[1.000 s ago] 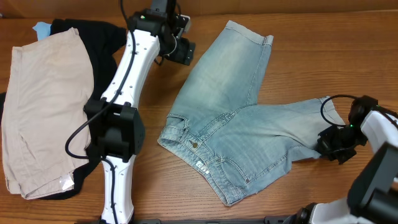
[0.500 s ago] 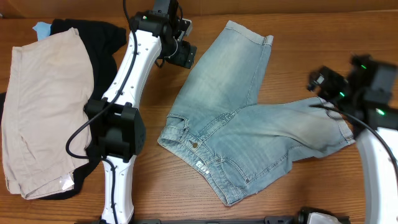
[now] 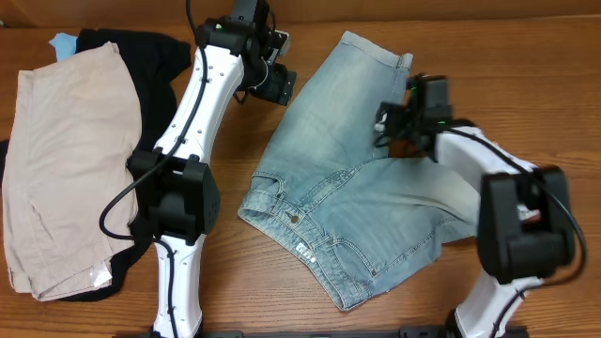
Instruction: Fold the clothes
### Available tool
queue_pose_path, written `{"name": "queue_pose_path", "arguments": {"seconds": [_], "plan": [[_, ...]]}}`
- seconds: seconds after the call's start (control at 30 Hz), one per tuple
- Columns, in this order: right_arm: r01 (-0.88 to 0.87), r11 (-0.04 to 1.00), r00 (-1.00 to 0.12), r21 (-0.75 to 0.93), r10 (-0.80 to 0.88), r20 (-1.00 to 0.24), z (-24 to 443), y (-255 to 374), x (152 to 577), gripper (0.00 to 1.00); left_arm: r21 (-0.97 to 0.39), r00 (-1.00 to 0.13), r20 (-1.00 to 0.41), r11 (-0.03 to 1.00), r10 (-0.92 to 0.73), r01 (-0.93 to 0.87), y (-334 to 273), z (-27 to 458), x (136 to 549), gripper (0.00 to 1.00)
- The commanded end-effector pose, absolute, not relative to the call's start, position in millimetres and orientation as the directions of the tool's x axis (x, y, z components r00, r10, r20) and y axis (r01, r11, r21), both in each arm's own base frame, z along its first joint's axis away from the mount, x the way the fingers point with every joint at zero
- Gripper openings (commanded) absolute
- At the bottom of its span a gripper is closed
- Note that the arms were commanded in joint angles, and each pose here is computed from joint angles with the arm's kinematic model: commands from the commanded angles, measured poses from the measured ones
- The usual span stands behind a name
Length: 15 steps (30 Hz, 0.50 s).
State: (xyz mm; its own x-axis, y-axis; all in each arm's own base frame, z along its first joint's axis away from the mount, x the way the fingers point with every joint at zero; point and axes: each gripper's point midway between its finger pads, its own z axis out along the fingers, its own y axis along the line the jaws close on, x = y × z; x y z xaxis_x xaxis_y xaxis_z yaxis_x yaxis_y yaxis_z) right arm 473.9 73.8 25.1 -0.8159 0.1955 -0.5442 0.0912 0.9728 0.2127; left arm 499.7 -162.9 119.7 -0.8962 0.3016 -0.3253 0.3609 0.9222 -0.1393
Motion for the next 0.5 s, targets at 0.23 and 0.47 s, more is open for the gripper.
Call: {"name": "queue_pose_path", "arguments": {"seconds": [0.23, 0.47], "plan": [[0.181, 0.969, -0.79, 0.167, 0.244, -0.563, 11.9, 69.4, 492.1, 0.47, -0.137, -0.891, -0.326, 0.917, 0.316, 0.376, -161.9, 116.0, 502.2, 0.86], [0.173, 0.968, -0.799, 0.18, 0.245, -0.549, 6.9, 73.0, 490.8, 0.04, -0.145, -0.896, -0.323, 0.92, 0.305, 0.365, -162.3, 116.0, 501.5, 0.87]]}}
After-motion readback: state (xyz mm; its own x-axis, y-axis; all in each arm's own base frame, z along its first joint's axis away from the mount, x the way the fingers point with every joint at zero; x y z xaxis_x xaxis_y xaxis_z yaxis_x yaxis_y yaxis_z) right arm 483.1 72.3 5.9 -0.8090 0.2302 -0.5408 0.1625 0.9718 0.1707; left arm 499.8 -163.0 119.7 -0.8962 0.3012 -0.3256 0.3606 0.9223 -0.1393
